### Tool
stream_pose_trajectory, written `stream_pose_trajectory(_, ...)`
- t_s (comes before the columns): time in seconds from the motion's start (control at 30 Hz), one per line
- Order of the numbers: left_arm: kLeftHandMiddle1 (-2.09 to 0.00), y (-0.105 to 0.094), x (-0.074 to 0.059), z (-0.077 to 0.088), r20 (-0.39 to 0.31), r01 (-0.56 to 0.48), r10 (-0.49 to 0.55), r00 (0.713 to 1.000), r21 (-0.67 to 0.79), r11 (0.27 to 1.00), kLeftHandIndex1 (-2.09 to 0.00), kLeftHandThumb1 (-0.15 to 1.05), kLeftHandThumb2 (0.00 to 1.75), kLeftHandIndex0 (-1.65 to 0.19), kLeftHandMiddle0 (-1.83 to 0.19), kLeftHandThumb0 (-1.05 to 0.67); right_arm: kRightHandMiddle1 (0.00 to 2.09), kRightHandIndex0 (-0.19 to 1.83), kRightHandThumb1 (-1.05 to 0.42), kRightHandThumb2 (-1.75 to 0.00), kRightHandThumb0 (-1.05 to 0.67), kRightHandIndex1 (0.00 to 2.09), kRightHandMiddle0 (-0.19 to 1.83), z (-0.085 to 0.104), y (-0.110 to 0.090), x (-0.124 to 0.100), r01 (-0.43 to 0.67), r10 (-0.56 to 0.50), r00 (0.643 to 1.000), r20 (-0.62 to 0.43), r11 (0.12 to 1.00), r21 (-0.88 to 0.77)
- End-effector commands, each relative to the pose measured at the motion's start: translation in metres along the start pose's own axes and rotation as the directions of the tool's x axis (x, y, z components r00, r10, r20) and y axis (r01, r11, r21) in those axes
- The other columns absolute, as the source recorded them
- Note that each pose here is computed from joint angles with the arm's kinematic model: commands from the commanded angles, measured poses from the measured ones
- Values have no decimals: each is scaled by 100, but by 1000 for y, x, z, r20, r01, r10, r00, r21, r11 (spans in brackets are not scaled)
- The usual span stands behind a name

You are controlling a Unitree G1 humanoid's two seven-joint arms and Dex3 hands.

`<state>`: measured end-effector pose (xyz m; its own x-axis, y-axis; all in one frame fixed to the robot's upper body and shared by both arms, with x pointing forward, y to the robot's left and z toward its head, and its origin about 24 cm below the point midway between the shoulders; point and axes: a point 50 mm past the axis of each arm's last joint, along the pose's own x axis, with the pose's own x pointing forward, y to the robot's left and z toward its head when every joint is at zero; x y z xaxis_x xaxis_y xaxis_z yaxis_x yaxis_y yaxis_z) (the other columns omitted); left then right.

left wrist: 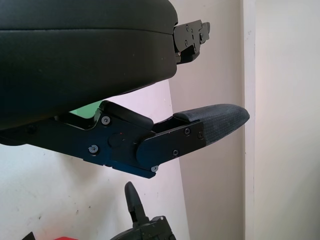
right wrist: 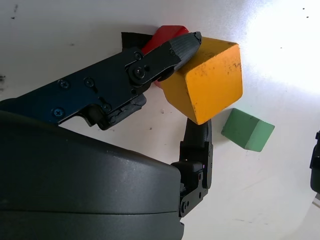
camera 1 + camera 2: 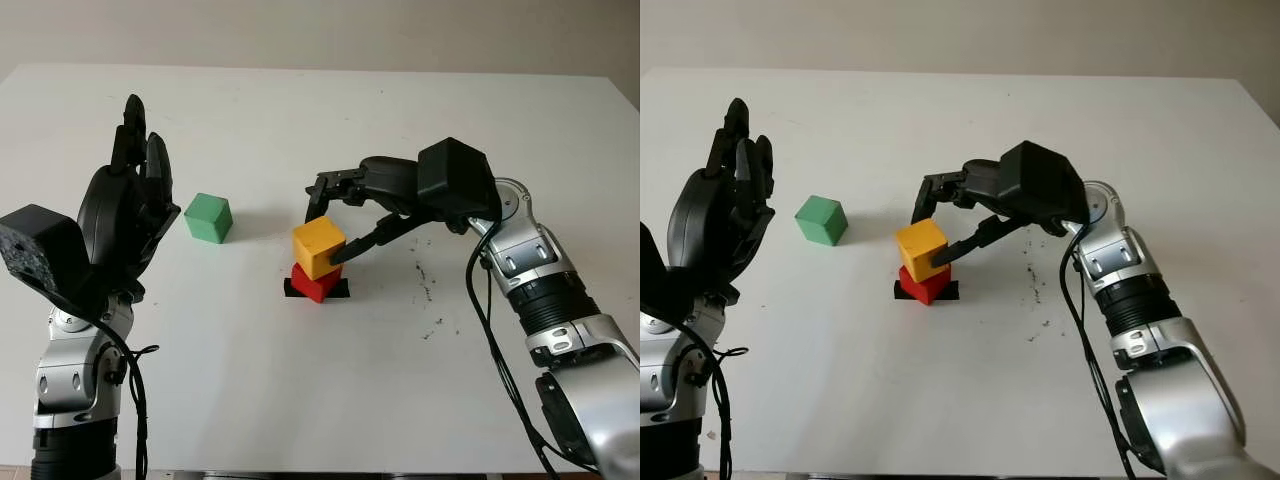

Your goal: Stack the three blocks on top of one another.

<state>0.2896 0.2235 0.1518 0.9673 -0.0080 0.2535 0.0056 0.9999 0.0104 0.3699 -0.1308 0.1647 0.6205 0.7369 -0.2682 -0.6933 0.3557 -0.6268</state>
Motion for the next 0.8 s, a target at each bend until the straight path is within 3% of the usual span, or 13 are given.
stream_pose_trajectory(0.0,0,1,0,6,23,-5,4,1000,11,1000,0,105,73,19,19,-72,146,9,-96,-5,-48,5,33,1,-6,-4,13,-13,1000,-4,1000,-17)
stream_pose_trajectory(0.23,0,1,0,6,21,-3,3,1000,9,1000,0,105,74,19,19,-72,142,8,-96,-5,-49,5,32,0,-5,-5,-6,6,1000,-9,1000,-11)
stream_pose_trajectory(0.33,0,1,0,7,22,-2,1,1000,9,1000,0,105,74,19,19,-72,130,6,-92,-4,-50,4,20,-1,-4,-5,-22,22,1000,-11,1000,-14)
stream_pose_trajectory(0.57,0,0,0,7,21,-3,3,1000,10,1000,0,105,73,19,19,-73,72,-11,-85,-5,-57,3,2,-1,-1,-6,-77,76,997,-29,996,-40)
stream_pose_trajectory(0.77,0,0,-1,7,22,1,-1,1000,4,1000,0,105,74,19,19,-72,28,-19,-84,-5,-78,0,-18,1,-1,-8,-134,129,990,-58,986,-95)
